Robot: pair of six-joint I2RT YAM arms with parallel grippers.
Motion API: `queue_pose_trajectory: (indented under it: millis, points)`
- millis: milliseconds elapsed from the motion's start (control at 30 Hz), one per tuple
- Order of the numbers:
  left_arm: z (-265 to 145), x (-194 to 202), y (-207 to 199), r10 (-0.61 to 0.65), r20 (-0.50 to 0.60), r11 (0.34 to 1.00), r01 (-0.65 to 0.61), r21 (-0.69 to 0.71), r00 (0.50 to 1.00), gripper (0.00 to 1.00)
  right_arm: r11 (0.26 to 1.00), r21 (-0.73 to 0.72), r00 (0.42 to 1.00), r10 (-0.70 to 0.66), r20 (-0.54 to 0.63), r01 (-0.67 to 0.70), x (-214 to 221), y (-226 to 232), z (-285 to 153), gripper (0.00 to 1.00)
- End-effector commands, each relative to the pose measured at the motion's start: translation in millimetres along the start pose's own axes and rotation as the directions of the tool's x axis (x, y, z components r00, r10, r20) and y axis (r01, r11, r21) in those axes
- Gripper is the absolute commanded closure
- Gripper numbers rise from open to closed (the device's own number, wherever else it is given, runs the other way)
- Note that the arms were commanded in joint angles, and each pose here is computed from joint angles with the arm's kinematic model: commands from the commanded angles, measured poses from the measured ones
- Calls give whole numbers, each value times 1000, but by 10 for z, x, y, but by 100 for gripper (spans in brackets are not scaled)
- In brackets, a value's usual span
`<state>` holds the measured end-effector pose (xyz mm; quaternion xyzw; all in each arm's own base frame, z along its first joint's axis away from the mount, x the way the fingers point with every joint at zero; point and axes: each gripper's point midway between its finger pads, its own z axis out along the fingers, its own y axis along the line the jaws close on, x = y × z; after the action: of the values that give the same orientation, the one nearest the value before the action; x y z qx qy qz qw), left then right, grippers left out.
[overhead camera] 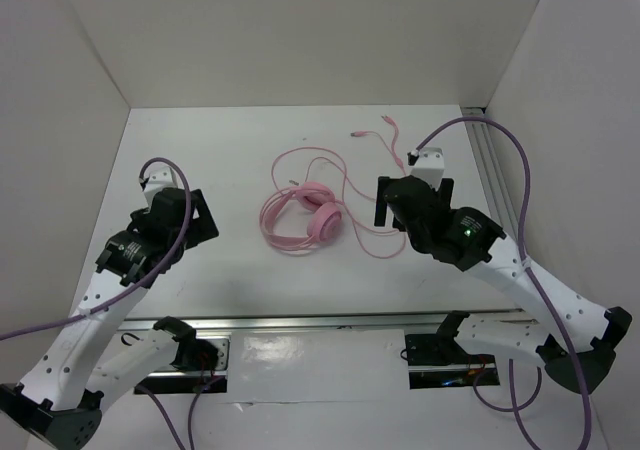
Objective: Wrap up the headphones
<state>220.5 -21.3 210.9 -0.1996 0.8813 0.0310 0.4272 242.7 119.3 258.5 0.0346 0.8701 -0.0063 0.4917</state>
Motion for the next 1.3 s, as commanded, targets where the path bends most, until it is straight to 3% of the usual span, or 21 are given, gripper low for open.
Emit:
queue_pose_trajectory:
  millis: [0, 200, 267, 367, 467, 533, 600, 800, 1033, 1167, 1267]
  points:
    - [-13, -50, -35, 2, 25, 1000, -3, 22, 1000, 0, 999, 46, 1000, 2, 14, -3, -30, -89, 22, 0]
    - [-73, -79, -167, 21, 23, 994, -23, 106, 1000, 0, 999, -43, 1000, 5, 14, -4, -82, 42, -36, 0]
    - [-157, -129, -253, -55, 19, 987, 51, 153, 998, 0, 998, -63, 1000, -3, 5, 3, -50, 82, -22, 0]
    - [-242, -75, -726, -124, -51, 918, 134, 374, 991, 0, 996, -94, 1000, 1, 7, 0, -51, 132, -31, 0]
    - [51, 179, -1064, -148, -129, 893, 188, 408, 981, 0, 992, -124, 1000, -3, 0, 3, -48, 209, -20, 0]
    - [413, 443, -1208, -113, -206, 925, 178, 335, 972, 0, 993, -120, 1000, -9, -5, 8, -32, 219, 0, 0]
    - [592, 403, -1429, -115, -209, 918, 184, 350, 971, 0, 994, -112, 1000, -23, -19, 21, 5, 220, 24, 0]
    - [1324, 698, -1500, -48, -272, 980, 98, 172, 961, 0, 992, -123, 999, -22, -28, 18, 55, 230, 5, 0]
    - [1681, 1024, -1472, -49, -346, 993, 82, 83, 937, 0, 988, -157, 999, -16, -28, 12, 106, 254, -29, 0]
    - [1784, 1273, -1388, -36, -400, 999, 47, 19, 916, 13, 985, -174, 1000, -2, -18, -1, 71, 299, -31, 0]
    - [1788, 1405, -1314, -38, -423, 999, 33, -19, 905, 37, 985, -174, 1000, -13, -17, 10, 72, 319, -8, 0]
